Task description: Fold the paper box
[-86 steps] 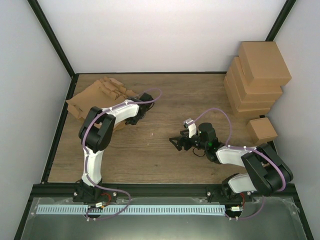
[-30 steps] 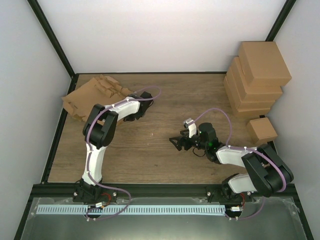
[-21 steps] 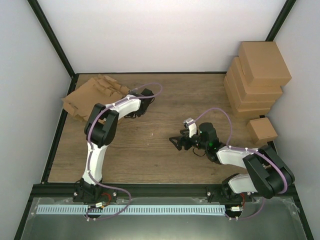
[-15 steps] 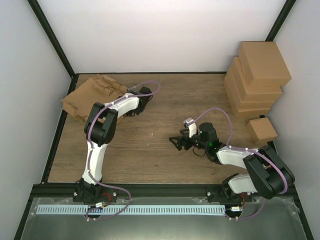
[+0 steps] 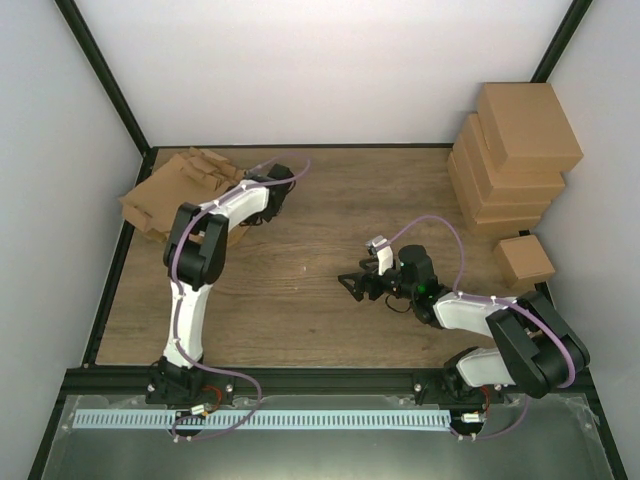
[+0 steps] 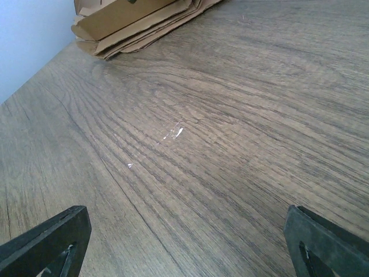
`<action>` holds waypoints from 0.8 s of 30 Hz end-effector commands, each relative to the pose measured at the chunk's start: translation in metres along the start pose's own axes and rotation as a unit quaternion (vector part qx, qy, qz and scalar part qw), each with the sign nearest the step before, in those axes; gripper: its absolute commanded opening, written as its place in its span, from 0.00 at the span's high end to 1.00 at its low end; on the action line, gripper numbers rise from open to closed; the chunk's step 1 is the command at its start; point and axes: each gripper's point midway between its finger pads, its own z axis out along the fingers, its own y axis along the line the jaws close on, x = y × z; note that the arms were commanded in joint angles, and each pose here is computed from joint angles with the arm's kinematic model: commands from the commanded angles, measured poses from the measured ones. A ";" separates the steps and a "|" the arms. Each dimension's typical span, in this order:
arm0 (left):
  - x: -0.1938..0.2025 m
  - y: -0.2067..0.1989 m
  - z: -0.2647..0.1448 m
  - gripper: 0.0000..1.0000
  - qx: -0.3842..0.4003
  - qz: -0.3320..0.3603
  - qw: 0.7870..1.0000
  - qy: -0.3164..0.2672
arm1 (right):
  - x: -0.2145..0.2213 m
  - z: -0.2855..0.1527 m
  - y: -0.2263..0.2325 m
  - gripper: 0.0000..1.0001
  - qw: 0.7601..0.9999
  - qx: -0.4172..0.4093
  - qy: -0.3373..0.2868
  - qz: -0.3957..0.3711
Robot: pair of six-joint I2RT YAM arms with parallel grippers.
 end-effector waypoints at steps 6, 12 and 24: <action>-0.005 0.010 0.016 0.47 0.038 -0.036 0.999 0.016 | -0.018 -0.001 0.008 0.05 1.000 -0.012 -0.025 -0.012; -0.013 0.039 0.021 0.49 0.032 -0.081 0.996 0.012 | -0.017 -0.001 0.008 0.05 1.000 -0.012 -0.024 -0.013; -0.006 0.065 0.043 0.55 0.001 -0.117 0.992 0.039 | -0.017 -0.001 0.008 0.05 1.000 -0.012 -0.024 -0.012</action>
